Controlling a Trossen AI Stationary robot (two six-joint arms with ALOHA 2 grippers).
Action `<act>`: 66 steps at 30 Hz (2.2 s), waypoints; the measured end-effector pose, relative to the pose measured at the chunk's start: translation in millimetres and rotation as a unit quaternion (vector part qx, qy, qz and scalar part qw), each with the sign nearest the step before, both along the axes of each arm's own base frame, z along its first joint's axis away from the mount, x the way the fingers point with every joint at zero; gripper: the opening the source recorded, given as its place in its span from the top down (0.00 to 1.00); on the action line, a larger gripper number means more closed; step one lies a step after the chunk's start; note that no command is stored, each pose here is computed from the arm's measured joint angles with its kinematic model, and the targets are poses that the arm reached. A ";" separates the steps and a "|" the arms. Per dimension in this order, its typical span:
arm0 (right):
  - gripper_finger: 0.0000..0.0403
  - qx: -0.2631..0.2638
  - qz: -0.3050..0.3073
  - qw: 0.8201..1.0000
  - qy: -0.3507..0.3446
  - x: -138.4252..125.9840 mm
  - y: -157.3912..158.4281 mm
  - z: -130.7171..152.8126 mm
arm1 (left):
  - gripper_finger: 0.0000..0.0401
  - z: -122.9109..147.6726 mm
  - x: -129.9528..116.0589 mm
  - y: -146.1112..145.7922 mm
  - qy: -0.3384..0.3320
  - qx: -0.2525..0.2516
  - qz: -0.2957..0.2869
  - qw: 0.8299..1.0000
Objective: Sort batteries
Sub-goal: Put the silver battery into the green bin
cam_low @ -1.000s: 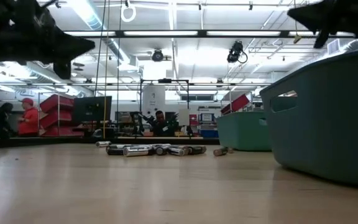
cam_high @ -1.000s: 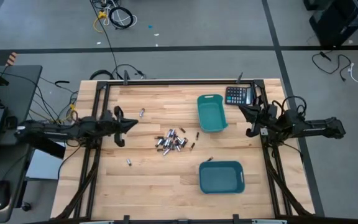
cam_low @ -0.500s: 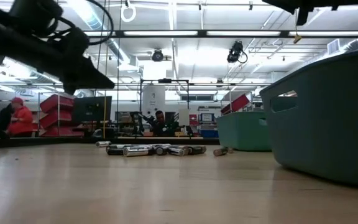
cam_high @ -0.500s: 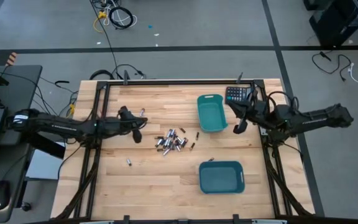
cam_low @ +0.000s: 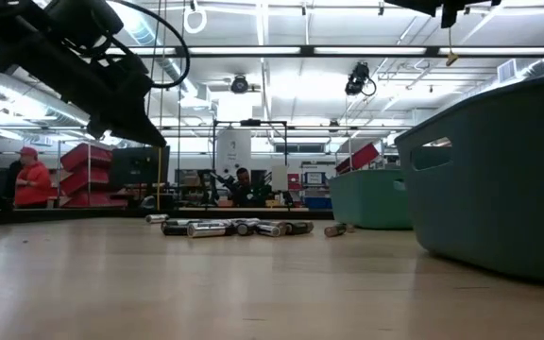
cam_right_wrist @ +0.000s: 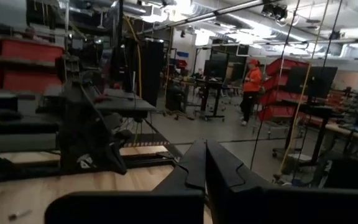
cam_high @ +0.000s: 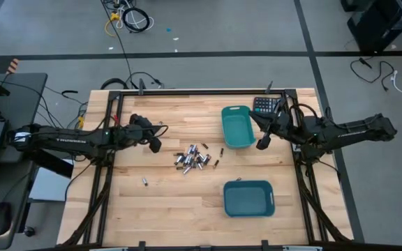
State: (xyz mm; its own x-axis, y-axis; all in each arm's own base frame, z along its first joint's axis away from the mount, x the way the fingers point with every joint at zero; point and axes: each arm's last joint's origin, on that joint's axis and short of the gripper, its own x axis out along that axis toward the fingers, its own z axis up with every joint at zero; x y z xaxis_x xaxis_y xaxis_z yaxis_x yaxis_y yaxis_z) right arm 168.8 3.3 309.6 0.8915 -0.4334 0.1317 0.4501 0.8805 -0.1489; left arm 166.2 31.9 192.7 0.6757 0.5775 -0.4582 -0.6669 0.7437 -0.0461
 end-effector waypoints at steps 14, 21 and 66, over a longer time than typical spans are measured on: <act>1.00 -0.026 -0.014 1.000 -0.010 -1.5 -1.5 4.9 | 0.98 -18.0 26.0 6.8 -0.069 -0.079 0.075 0.992; 1.00 -0.024 -0.062 0.998 -0.003 -2.8 -4.3 4.5 | 0.98 -28.6 32.9 15.9 -0.082 -0.094 0.123 0.984; 0.90 -0.010 -0.114 0.993 0.001 -4.4 -6.9 3.5 | 0.83 -29.0 58.0 69.4 0.206 -0.174 0.215 0.939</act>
